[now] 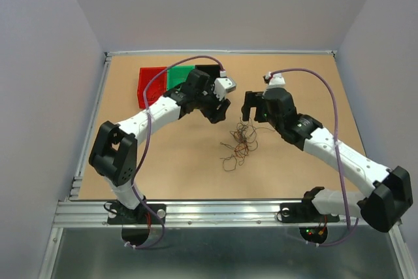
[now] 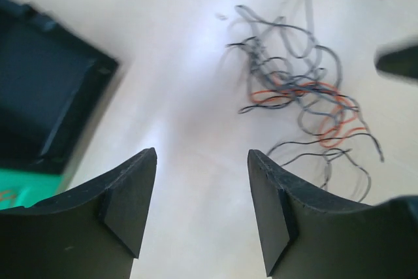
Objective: Untangle the cables
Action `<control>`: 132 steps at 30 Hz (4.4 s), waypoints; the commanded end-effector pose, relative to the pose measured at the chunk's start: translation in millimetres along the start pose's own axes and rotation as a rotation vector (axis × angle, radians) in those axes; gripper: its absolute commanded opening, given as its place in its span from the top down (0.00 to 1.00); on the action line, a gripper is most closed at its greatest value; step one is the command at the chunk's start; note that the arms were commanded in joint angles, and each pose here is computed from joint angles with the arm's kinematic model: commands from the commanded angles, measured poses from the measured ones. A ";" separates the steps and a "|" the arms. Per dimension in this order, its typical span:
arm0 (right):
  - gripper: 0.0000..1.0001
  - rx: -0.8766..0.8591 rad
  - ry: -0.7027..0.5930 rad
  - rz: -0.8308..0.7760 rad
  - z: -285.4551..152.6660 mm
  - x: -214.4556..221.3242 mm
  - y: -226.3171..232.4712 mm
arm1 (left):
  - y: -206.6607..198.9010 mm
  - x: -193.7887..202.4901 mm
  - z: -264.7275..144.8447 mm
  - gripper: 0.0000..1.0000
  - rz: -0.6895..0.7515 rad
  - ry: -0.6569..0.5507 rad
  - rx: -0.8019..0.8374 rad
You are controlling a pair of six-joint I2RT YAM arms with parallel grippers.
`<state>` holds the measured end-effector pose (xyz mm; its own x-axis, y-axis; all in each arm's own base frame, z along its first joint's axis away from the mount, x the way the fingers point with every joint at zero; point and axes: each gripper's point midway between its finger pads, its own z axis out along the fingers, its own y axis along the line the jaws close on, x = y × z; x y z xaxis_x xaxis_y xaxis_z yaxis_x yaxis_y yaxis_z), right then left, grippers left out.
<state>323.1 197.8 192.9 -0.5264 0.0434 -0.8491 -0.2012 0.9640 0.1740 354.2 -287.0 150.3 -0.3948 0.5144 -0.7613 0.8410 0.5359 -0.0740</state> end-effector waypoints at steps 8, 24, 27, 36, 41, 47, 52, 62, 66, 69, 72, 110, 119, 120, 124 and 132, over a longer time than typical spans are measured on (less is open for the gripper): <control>0.04 0.101 -0.326 0.164 -57.9 -69.1 -30.0 | -75.7 13.9 -7.0 0.28 0.307 -0.173 0.177; 0.05 -0.006 -0.390 0.164 -73.7 -78.0 -18.3 | -112.3 56.4 21.7 0.31 0.652 -0.167 0.056; 0.05 -0.016 -0.387 0.159 -73.2 -77.5 -16.4 | -106.9 58.5 31.2 0.31 0.659 -0.147 0.021; 0.05 -0.023 -0.396 0.161 -76.0 -78.6 -16.3 | -95.1 62.5 58.5 0.41 0.604 -0.042 -0.032; 0.05 -0.018 -0.405 0.166 -78.4 -79.5 -18.2 | -96.9 73.9 69.3 0.68 0.592 0.016 -0.003; 0.05 -0.017 -0.410 0.168 -78.7 -79.7 -18.8 | -108.0 81.5 68.0 1.00 0.604 0.040 0.074; 0.05 -0.034 -0.388 0.157 -72.5 -76.7 -13.4 | -105.8 74.3 49.6 1.00 0.614 -0.012 0.047; 0.06 -0.268 -0.211 0.009 -42.3 -47.3 39.5 | -100.4 4.4 -42.1 1.00 0.503 -0.324 0.139; 0.07 -0.357 -0.138 0.005 -20.7 -27.9 60.5 | -106.8 -2.5 -58.7 1.00 0.508 -0.372 0.160; 0.07 -0.367 -0.054 0.004 -0.3 -10.9 68.3 | -105.8 -0.6 -58.1 1.00 0.515 -0.369 0.155; 0.05 -0.284 -0.089 0.035 0.9 -17.1 54.0 | -100.6 11.0 -43.3 0.64 0.507 -0.314 0.151; 0.04 -0.042 -0.568 0.281 -109.4 -92.6 -31.7 | -103.0 56.2 33.0 1.00 0.594 -0.050 0.019; 0.04 -0.107 -0.328 0.190 -36.7 -56.8 6.8 | -115.2 9.2 -44.2 1.00 0.550 -0.315 0.130; 0.04 -0.120 -0.305 0.183 -30.9 -53.1 11.4 | -115.8 6.4 -48.5 1.00 0.548 -0.333 0.131; 0.04 -0.199 -0.182 0.136 -3.2 -30.6 35.2 | -112.5 -2.4 -62.5 1.00 0.531 -0.381 0.126; 0.03 -0.280 0.061 0.094 47.6 21.1 64.6 | -100.3 -18.4 -81.5 1.00 0.477 -0.445 0.100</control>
<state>327.0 243.8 153.5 -0.5707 0.1140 -0.8132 -0.3030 0.8912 0.3376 249.6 -297.6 196.6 0.1837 0.4248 -0.8864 0.9278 0.2229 0.2991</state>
